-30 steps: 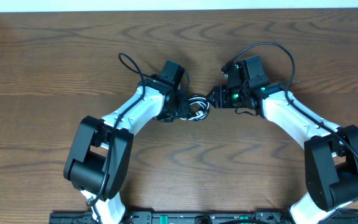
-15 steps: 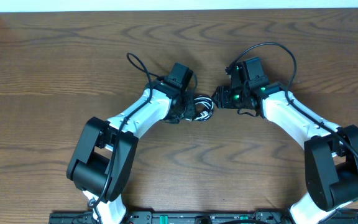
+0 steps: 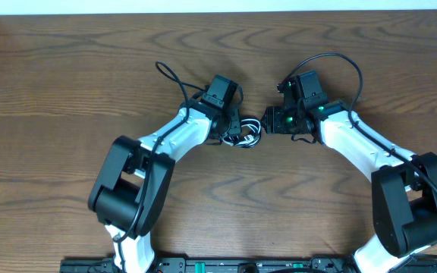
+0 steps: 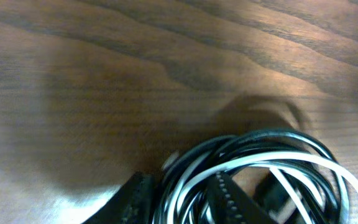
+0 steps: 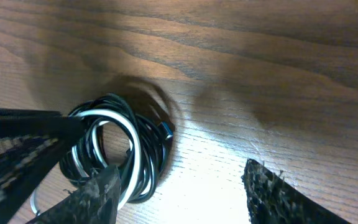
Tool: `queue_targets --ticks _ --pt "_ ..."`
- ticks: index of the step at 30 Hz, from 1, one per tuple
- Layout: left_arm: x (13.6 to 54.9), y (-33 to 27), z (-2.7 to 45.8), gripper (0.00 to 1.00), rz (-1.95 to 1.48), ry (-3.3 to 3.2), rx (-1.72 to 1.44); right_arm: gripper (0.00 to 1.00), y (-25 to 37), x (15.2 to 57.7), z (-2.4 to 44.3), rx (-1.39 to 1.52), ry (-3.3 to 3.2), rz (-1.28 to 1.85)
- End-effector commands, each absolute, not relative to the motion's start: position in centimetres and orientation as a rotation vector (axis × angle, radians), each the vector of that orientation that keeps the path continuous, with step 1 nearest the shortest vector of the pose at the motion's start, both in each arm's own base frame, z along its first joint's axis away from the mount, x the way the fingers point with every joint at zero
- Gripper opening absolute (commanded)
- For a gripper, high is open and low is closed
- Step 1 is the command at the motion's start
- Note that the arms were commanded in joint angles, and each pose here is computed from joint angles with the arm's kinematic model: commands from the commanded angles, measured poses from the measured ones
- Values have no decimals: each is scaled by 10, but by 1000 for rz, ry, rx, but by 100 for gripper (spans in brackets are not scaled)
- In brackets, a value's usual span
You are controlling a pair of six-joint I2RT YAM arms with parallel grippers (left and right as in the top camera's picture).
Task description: Untangle cables
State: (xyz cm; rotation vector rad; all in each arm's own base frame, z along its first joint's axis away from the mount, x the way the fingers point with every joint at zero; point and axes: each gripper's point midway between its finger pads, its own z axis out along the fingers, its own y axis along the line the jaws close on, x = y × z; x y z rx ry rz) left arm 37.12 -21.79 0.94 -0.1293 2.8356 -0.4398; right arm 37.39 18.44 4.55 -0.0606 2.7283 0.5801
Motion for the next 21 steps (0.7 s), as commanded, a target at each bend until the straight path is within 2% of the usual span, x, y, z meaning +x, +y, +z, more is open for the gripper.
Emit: queue_targets --ticks 1,2,4,5,6,7,11,19,21 --pt "365 -210 -18 19 -382 2890 -157 60 186 376 52 -86 2711 571" --pt "364 -210 -18 8 -386 2891 -155 59 186 375 52 -86 2714 571" --pt "365 -215 -16 8 -419 2887 -128 55 186 373 51 -84 2724 568" --pt "365 -220 -13 8 -460 2884 -76 47 185 371 50 -82 2733 565" --pt "364 -229 -10 8 -524 2876 3 43 184 369 49 -81 2743 562" --pt "358 -250 -2 8 -687 2845 189 42 182 365 47 -83 2762 554" --pt "338 -280 16 11 -974 2744 534 37 180 360 44 -185 2775 527" --pt "334 -289 36 11 -1160 2668 627 40 176 348 39 -293 2808 495" --pt "340 -288 47 17 -1238 2641 599 50 175 346 38 -347 2807 484"
